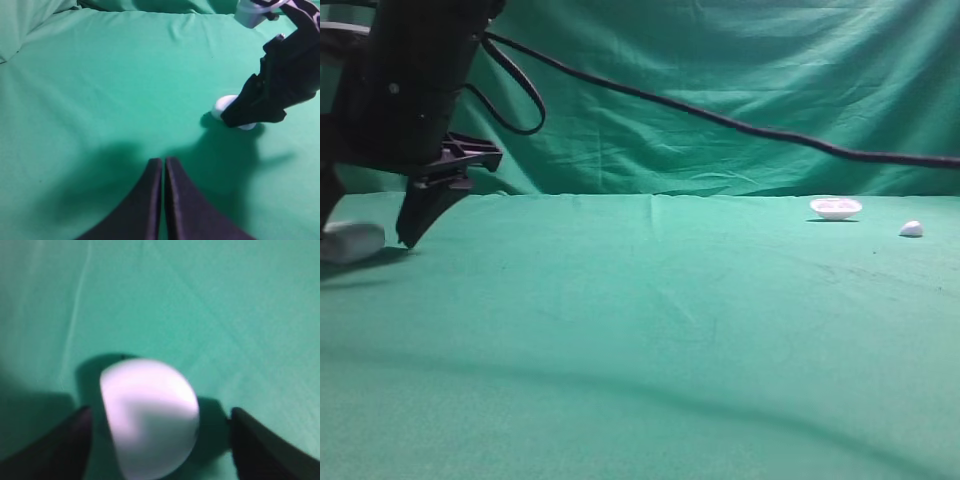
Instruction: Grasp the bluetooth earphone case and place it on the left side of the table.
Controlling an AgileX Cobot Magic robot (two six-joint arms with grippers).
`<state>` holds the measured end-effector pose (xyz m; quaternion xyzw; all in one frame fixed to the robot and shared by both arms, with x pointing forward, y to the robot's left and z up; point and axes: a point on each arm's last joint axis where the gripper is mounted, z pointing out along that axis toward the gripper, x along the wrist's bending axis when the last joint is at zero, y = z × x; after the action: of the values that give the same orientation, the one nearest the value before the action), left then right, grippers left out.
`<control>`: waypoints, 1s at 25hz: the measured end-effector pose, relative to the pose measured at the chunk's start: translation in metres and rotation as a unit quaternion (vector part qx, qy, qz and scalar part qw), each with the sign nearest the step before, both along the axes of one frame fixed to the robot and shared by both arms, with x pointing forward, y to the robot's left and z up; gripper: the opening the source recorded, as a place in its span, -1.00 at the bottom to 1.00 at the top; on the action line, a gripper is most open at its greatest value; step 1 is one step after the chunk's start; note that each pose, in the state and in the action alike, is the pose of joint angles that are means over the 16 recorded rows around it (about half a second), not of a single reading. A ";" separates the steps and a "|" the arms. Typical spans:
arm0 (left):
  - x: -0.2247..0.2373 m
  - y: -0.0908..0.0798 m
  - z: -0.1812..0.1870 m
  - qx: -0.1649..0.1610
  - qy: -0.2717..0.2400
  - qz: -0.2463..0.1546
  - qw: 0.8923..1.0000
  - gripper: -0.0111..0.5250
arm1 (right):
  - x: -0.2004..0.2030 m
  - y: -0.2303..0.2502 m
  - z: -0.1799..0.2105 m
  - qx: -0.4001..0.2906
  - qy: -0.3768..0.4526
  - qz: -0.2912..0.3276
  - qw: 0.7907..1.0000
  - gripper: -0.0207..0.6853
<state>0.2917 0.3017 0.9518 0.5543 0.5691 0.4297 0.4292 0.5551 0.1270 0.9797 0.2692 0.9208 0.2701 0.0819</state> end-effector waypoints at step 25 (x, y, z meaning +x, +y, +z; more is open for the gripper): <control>0.000 0.000 0.000 0.000 0.000 0.000 1.000 -0.96 | -0.053 -0.213 0.201 0.008 0.011 -0.209 0.978 -0.94</control>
<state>0.2917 0.3017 0.9518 0.5543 0.5691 0.4297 0.4292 0.5021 -0.0865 1.1807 0.4598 0.8426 0.2515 0.1238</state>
